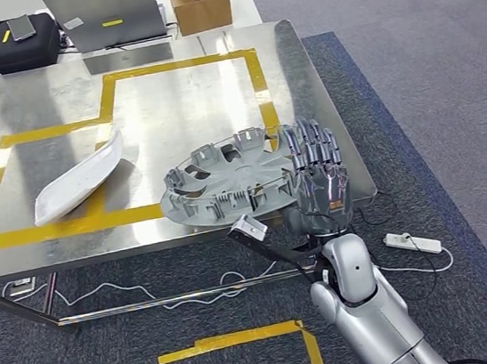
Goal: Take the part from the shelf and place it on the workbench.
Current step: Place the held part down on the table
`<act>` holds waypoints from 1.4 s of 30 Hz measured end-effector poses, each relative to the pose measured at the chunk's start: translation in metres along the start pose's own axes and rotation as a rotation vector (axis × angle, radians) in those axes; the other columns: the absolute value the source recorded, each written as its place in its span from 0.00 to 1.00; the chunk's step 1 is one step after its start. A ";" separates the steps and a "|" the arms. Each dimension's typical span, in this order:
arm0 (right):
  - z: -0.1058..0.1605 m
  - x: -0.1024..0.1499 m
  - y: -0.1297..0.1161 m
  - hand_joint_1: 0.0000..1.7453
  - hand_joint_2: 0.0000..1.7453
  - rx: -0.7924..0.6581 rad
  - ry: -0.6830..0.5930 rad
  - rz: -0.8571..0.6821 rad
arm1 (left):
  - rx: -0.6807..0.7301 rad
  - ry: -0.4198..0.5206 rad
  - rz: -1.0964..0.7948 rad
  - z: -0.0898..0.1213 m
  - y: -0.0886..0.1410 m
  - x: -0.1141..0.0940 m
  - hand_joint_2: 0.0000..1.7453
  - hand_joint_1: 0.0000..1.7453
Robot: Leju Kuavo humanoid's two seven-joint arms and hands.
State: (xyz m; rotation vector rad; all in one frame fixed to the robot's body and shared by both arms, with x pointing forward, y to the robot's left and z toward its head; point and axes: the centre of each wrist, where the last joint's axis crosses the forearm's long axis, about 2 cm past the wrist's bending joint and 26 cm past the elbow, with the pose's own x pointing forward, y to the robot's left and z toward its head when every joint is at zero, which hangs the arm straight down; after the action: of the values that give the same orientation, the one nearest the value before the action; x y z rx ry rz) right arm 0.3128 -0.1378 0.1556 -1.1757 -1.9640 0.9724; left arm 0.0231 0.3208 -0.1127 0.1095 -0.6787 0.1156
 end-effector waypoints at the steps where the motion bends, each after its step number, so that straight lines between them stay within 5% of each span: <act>1: 0.000 0.000 0.000 0.00 1.00 0.000 0.000 0.000 | 0.000 0.000 0.000 0.000 0.000 0.000 0.00 0.00; 42: 0.000 0.000 0.000 0.00 1.00 0.000 0.000 0.000 | 0.000 0.000 0.000 0.000 0.000 0.000 0.00 0.00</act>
State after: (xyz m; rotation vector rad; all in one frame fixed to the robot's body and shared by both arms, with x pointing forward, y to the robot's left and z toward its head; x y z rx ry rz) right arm 0.3128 -0.1378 0.1556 -1.1757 -1.9640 0.9724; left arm 0.0231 0.3208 -0.1127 0.1095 -0.6787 0.1156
